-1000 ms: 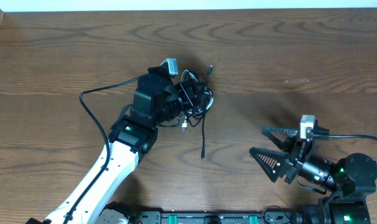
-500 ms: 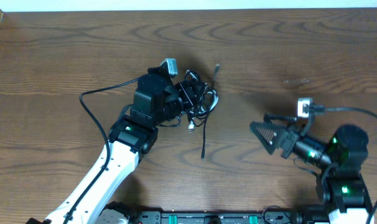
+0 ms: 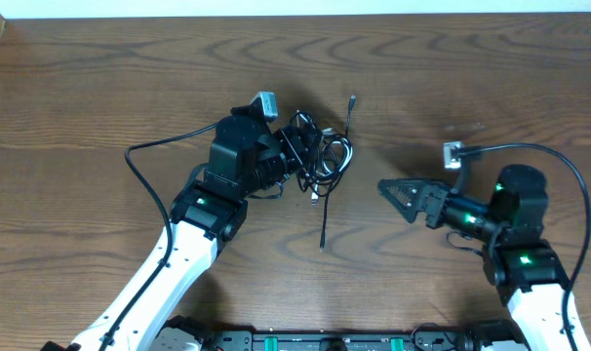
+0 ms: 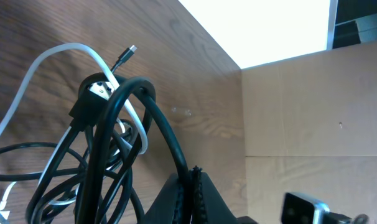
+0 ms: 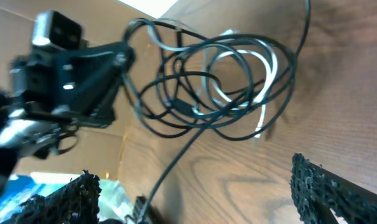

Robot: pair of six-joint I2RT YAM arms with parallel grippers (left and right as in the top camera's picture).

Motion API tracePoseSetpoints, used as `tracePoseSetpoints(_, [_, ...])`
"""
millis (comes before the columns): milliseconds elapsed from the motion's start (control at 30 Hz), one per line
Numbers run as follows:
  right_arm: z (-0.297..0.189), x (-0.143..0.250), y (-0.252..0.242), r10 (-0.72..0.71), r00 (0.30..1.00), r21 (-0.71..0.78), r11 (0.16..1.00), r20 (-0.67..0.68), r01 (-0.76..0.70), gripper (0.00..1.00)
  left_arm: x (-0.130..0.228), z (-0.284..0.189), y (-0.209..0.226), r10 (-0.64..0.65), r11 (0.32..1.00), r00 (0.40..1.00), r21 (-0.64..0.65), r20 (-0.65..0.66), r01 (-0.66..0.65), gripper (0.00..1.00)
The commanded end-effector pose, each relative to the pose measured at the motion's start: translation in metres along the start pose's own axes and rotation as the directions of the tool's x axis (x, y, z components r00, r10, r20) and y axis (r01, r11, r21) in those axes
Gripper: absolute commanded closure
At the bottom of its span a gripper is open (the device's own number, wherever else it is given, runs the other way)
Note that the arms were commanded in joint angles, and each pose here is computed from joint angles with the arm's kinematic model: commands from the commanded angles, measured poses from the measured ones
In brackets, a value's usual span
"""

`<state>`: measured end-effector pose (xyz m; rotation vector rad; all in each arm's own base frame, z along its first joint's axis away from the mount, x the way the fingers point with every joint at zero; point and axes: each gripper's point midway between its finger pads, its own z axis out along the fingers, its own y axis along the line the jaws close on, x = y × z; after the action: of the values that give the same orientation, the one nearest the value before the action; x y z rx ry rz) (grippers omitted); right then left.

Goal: Untangle cables
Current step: 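Move the open right gripper toward the cables held by the left, then grasp a cable loop with the right gripper beside the left gripper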

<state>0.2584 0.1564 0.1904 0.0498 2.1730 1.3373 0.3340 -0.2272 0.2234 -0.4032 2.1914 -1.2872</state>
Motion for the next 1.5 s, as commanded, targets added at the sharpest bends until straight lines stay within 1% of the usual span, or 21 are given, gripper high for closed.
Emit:
tracePoseSetpoints(0, [0.010,-0.009,-0.007,-0.037,0.999,0.075,0.997,0.035,0.034,0.04,-0.004,-0.003,-0.014,-0.041,0.998,0.999,0.038,0.001,0.041,0.92])
tracePoseSetpoints(67, [0.017,-0.006,-0.006,-0.049,0.999,0.077,0.996,0.022,0.047,0.06,-0.004,-0.003,-0.015,-0.082,0.996,0.997,0.041,0.002,0.082,0.92])
tracePoseSetpoints(233, [0.033,0.001,0.005,-0.088,0.996,0.030,0.996,-0.013,0.088,0.10,-0.005,-0.003,-0.017,-0.130,0.990,0.992,0.049,0.003,0.129,0.92])
tracePoseSetpoints(333, [0.038,0.006,0.003,-0.062,0.998,0.043,0.997,-0.025,0.063,0.12,-0.008,-0.004,-0.022,-0.177,0.982,0.984,0.072,0.007,0.176,0.92])
tracePoseSetpoints(433, [0.043,0.011,0.002,-0.056,0.997,0.047,0.997,-0.043,0.058,0.12,-0.012,-0.004,-0.029,-0.222,0.970,0.975,0.104,0.012,0.220,0.92])
tracePoseSetpoints(533, [0.047,0.015,-0.001,-0.052,0.997,0.060,0.997,-0.057,0.056,0.09,-0.015,-0.005,-0.037,-0.219,0.967,0.976,0.135,0.020,0.214,0.92])
tracePoseSetpoints(633, [0.051,0.016,-0.008,-0.044,0.997,0.091,0.995,-0.056,0.049,0.09,-0.018,-0.006,-0.043,-0.214,0.965,0.977,0.160,0.027,0.207,0.92])
tracePoseSetpoints(800, [0.055,0.012,-0.025,0.015,0.999,0.158,0.987,-0.030,-0.010,0.07,-0.017,-0.007,-0.046,-0.324,0.932,0.946,0.173,-0.005,0.320,0.92])
tracePoseSetpoints(967, [0.056,0.006,-0.041,0.112,0.993,0.227,0.967,0.032,-0.116,0.05,-0.011,-0.011,-0.065,-0.288,0.924,0.955,0.241,-0.069,0.296,0.92])
tracePoseSetpoints(1033, [0.058,0.004,-0.045,0.164,0.985,0.236,0.956,0.058,-0.173,0.03,-0.009,-0.013,-0.070,-0.274,0.922,0.958,0.260,-0.087,0.287,0.92])
tracePoseSetpoints(1100, [0.059,0.002,-0.044,0.183,0.981,0.228,0.954,0.069,-0.195,0.02,-0.007,-0.013,-0.072,-0.267,0.921,0.958,0.265,-0.102,0.285,0.92])
tracePoseSetpoints(1300, [0.061,-0.004,-0.040,0.243,0.964,0.203,0.944,0.105,-0.260,0.02,0.000,-0.013,-0.075,-0.257,0.921,0.957,0.268,-0.133,0.284,0.92])
tracePoseSetpoints(1467, [0.059,-0.011,-0.047,0.310,0.935,0.217,0.914,0.171,-0.343,0.03,0.012,-0.011,-0.080,-0.237,0.923,0.958,0.271,-0.159,0.273,0.92])
